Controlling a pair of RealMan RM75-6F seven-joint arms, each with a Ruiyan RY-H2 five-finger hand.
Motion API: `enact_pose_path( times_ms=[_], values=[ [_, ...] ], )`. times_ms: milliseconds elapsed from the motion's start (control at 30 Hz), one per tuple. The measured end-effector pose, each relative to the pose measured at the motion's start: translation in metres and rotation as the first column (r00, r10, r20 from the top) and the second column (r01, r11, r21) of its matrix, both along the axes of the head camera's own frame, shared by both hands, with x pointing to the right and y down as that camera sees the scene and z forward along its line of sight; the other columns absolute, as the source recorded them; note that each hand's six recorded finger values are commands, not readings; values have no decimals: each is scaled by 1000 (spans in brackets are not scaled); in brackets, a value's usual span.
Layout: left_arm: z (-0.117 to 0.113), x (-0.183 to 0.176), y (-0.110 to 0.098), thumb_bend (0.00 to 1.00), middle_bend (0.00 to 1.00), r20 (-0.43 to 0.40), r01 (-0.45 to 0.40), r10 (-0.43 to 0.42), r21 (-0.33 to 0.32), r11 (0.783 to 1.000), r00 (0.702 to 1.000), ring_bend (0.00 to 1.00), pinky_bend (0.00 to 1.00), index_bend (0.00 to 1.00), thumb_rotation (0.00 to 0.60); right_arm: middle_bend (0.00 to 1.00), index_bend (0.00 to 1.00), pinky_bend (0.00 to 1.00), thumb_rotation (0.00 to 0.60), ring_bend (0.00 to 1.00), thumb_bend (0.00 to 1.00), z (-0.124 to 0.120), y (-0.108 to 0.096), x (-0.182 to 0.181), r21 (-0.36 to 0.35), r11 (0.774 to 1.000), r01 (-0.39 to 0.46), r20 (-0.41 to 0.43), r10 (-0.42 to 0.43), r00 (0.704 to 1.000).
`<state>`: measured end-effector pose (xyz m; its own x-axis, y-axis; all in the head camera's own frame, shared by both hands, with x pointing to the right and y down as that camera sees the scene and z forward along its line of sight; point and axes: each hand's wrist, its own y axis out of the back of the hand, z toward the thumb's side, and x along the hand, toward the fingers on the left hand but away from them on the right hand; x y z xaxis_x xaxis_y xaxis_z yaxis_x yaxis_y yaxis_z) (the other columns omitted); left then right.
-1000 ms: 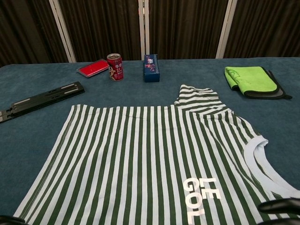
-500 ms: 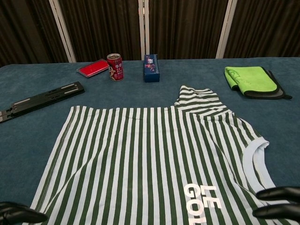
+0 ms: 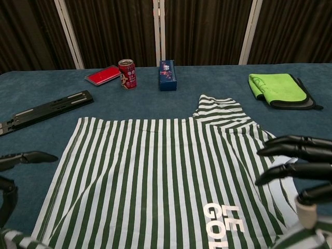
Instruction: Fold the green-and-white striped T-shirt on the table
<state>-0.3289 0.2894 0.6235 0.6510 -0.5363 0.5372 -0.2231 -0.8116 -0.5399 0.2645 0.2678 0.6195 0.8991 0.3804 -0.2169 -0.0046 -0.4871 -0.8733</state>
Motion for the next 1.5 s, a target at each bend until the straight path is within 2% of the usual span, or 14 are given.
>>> enact_pose_path(
  times_ms=[333, 567, 767, 967, 1233, 1500],
  values=[
    [27, -1, -61, 572, 0, 73, 110, -109, -20, 994, 991, 0, 0, 764, 600, 197, 725, 7, 600, 0, 462, 29, -62, -8, 21, 987, -161, -61, 162, 985],
    [41, 5, -104, 576, 0, 104, 170, -166, -26, 985, 981, 0, 0, 763, 600, 198, 725, 9, 600, 0, 462, 52, -99, -17, -8, 964, -267, -98, 265, 959],
    [51, 9, -134, 576, 0, 143, 197, -191, -30, 980, 971, 0, 0, 760, 600, 198, 725, 10, 600, 0, 462, 64, -135, -30, 10, 944, -330, -101, 330, 939],
    [63, 9, -162, 576, 0, 181, 237, -229, -22, 971, 956, 0, 0, 757, 600, 198, 725, 10, 600, 0, 459, 75, -161, -30, 11, 920, -392, -129, 391, 912],
    [84, 6, -189, 600, 0, 227, 277, -270, -2, 961, 936, 0, 0, 756, 600, 198, 725, 10, 600, 0, 459, 93, -185, -20, 3, 891, -455, -185, 447, 875],
    [95, 0, -205, 605, 0, 209, 357, -346, -12, 934, 915, 0, 0, 750, 600, 199, 725, 10, 600, 0, 458, 106, -202, -7, -12, 861, -508, -209, 495, 843]
  ],
)
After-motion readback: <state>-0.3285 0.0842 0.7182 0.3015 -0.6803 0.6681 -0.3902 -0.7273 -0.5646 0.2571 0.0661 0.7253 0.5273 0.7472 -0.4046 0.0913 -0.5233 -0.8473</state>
